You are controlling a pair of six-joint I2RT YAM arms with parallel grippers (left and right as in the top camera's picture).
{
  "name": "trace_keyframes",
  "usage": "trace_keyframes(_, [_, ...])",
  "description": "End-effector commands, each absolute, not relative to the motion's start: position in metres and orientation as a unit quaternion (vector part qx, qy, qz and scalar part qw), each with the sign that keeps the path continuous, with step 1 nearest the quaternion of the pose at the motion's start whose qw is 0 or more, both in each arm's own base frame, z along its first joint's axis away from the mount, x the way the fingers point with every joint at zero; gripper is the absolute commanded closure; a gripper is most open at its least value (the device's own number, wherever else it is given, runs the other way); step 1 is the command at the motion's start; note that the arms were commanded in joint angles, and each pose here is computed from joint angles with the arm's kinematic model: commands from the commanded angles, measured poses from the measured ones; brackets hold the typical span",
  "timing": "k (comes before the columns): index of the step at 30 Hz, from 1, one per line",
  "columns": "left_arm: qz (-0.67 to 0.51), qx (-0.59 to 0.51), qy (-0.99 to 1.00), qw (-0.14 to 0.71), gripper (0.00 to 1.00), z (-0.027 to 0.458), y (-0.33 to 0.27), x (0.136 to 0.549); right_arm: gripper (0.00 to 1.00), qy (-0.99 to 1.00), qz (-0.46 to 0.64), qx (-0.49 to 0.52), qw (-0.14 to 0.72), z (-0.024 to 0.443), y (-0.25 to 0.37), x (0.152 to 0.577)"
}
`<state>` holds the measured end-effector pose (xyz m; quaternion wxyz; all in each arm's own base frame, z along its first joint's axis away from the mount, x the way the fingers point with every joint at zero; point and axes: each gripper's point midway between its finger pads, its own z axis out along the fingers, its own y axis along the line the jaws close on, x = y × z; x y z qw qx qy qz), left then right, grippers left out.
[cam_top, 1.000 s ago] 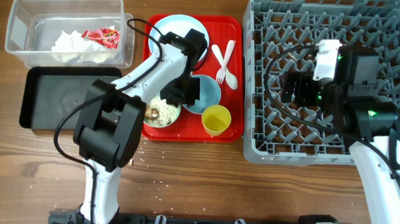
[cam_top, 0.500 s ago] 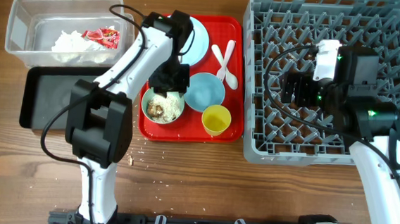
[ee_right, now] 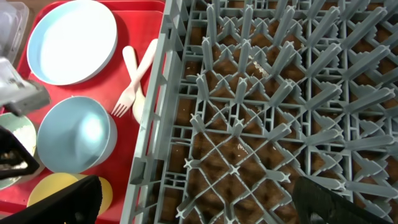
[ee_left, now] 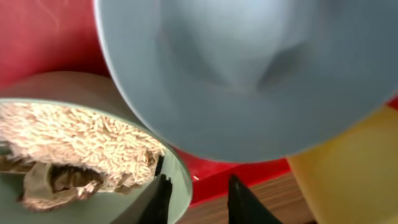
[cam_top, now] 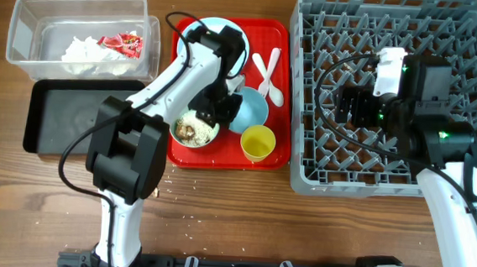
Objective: Sort waste into correct bins and load items into the dishwasher rack
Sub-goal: 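Grasp the rim of the green bowl with the left gripper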
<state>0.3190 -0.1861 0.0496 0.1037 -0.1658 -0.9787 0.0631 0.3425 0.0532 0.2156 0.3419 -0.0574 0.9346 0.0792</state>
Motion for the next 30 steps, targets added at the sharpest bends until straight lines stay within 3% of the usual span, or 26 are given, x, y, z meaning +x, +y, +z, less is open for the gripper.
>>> trace_keyframes(1, [0.059, -0.177, -0.977, 0.107, 0.79, 0.041, -0.182, 0.31, 0.0, 0.933, 0.089, -0.055, 0.346, 0.221, 0.057, 0.346])
trace_keyframes(7, [0.06, -0.18, -0.977, 0.101, 0.96, 0.033, -0.186, 0.31, 0.0, 0.933, 0.089, -0.055, 0.346, 0.221, 0.057, 0.346])
trace_keyframes(14, [0.059, -0.175, -0.977, 0.104, 0.96, 0.04, -0.185, 0.309, 0.0, 0.932, 0.089, -0.055, 0.346, 0.221, 0.057, 0.346])
trace_keyframes(24, [0.096, -0.156, -0.983, -0.023, 0.96, 0.143, -0.198, 0.34, 0.0, 0.931, 0.089, -0.055, 0.35, 0.223, 0.057, 0.348])
trace_keyframes(30, [0.106, -0.061, -0.991, -0.062, 0.96, 0.187, -0.157, 0.342, 0.0, 0.93, 0.089, -0.055, 0.352, 0.223, 0.057, 0.349])
